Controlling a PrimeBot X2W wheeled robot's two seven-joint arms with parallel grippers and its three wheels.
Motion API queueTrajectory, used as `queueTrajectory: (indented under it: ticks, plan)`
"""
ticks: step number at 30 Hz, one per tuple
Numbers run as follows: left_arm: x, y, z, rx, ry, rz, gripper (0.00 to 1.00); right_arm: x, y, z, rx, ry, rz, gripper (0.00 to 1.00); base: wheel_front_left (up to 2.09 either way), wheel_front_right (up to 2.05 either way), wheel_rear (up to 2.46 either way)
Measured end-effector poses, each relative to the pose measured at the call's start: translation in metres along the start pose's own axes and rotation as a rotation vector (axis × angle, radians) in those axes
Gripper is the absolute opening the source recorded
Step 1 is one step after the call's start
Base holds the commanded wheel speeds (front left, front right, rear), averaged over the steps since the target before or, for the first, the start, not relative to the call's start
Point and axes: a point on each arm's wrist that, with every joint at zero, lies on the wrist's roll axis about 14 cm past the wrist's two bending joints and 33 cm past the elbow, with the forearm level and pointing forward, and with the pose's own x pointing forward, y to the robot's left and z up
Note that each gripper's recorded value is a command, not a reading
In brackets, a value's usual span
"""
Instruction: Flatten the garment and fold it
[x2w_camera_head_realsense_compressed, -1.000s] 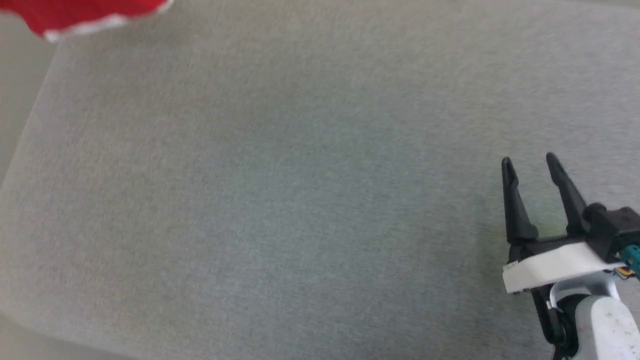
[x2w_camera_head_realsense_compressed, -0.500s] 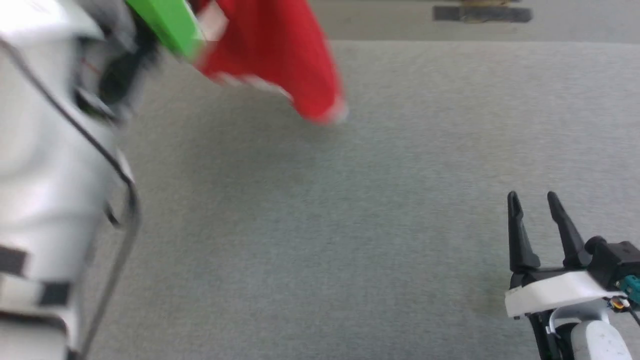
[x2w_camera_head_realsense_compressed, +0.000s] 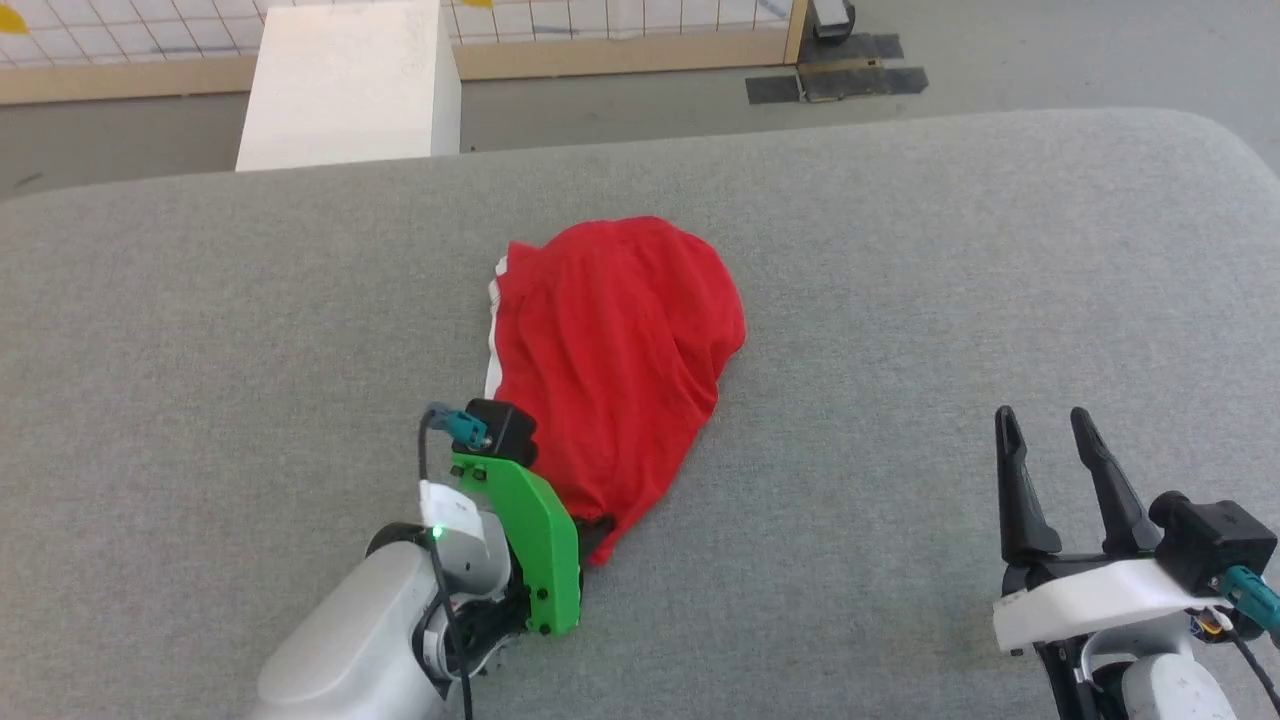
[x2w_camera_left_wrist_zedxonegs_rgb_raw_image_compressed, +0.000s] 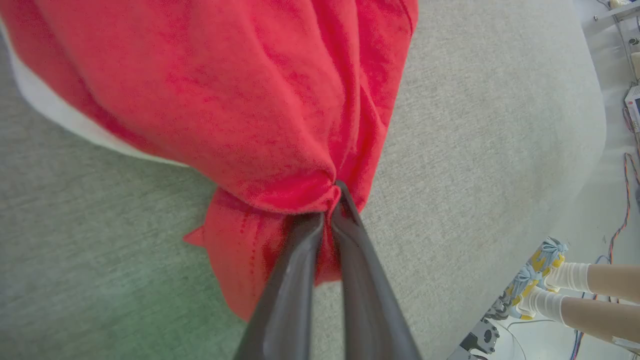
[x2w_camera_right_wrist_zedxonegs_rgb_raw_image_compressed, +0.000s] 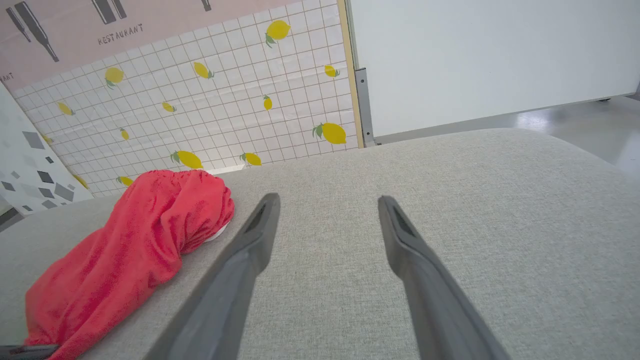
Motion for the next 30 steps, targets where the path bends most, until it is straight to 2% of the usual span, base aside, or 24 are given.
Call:
queueTrajectory:
  ticks: [1, 6, 11, 15, 16, 17, 22, 23, 30]
  plan:
    - [-0.001, -0.002, 0.004, -0.019, -0.024, -0.006, 1.0, -0.001, 0.0, 0.001, 0.002, -0.004, 0.0, 1.0, 0.0, 0.0, 0.0]
    - [-0.029, -0.005, 0.07, -0.108, -0.312, -0.03, 1.0, -0.005, 0.003, 0.0, 0.009, -0.002, 0.007, 1.0, 0.0, 0.0, 0.0]
    - [-0.096, 0.028, 0.142, -0.136, -0.727, 0.084, 1.0, -0.008, 0.007, 0.005, 0.015, -0.021, 0.018, 1.0, 0.0, 0.0, 0.0]
    - [-0.138, 0.059, 0.147, -0.061, -0.927, 0.242, 1.0, -0.01, 0.009, 0.007, 0.019, -0.027, 0.025, 1.0, 0.0, 0.0, 0.0]
    - [-0.146, 0.065, 0.141, -0.038, -0.963, 0.283, 1.0, -0.01, 0.01, 0.007, 0.02, -0.026, 0.026, 1.0, 0.0, 0.0, 0.0]
    - [-0.158, 0.079, 0.121, -0.007, -1.01, 0.382, 1.0, -0.012, 0.008, -0.001, 0.022, 0.019, 0.02, 1.0, 0.0, 0.0, 0.0]
    - [-0.158, 0.082, 0.084, 0.027, -0.977, 0.459, 1.0, -0.014, 0.005, -0.029, 0.018, 0.162, 0.01, 1.0, 0.0, 0.0, 0.0]
    - [-0.162, 0.078, 0.078, 0.042, -0.994, 0.483, 1.0, -0.006, 0.015, -0.039, 0.001, 0.238, 0.043, 1.0, 0.0, 0.0, 0.0]
    - [-0.157, 0.082, 0.073, 0.013, -1.003, 0.498, 1.0, 0.077, 0.073, -0.02, -0.102, 0.309, 0.198, 1.0, 0.0, 0.0, 0.0]
